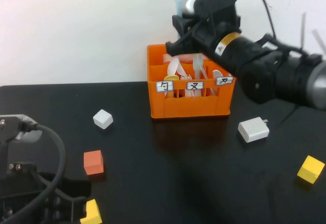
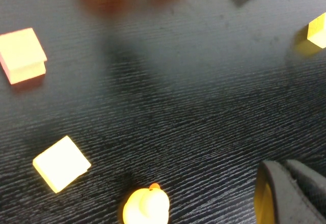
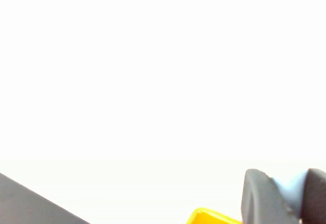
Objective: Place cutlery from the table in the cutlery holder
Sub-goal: Place the fork on the box
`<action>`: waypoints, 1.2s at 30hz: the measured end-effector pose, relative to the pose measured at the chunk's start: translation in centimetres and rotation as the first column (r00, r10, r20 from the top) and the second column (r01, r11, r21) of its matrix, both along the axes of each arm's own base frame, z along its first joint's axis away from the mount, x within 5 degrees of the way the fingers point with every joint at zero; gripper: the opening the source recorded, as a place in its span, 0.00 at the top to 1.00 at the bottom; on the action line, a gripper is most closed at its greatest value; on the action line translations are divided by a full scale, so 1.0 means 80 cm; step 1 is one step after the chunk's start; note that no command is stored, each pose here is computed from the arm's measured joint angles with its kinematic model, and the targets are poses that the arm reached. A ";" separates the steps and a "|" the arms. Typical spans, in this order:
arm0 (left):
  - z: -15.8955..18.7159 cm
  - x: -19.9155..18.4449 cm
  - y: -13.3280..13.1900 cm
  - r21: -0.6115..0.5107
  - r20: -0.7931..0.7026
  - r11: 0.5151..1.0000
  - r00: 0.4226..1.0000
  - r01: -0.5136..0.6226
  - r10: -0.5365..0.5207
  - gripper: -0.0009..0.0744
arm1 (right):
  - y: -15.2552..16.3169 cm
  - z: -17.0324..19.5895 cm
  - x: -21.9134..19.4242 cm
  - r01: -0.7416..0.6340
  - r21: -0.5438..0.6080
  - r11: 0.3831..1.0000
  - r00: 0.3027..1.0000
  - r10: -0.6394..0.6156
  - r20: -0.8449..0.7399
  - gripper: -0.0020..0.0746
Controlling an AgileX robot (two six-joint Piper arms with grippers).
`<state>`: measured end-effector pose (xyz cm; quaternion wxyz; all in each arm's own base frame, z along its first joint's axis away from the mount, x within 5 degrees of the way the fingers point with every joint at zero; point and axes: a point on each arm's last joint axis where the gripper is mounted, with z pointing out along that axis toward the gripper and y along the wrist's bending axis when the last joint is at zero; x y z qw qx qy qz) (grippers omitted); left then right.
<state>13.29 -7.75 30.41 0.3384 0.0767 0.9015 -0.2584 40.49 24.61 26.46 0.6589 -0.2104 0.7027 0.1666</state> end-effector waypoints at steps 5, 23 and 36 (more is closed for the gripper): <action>0.001 0.001 0.000 -0.002 0.016 1.000 1.000 -0.004 0.004 0.99 | 0.006 -0.039 0.010 -0.004 -0.092 0.996 1.000 0.005 0.016 0.78; 0.001 0.002 0.000 0.003 0.025 1.000 1.000 0.000 0.000 0.99 | 0.004 -0.066 0.021 0.057 -0.104 0.993 0.996 -0.050 0.070 0.78; 0.001 0.002 0.000 0.004 0.026 1.000 1.000 0.002 -0.002 0.99 | 0.001 -0.080 0.021 0.064 -0.177 0.982 0.997 -0.069 -0.023 0.78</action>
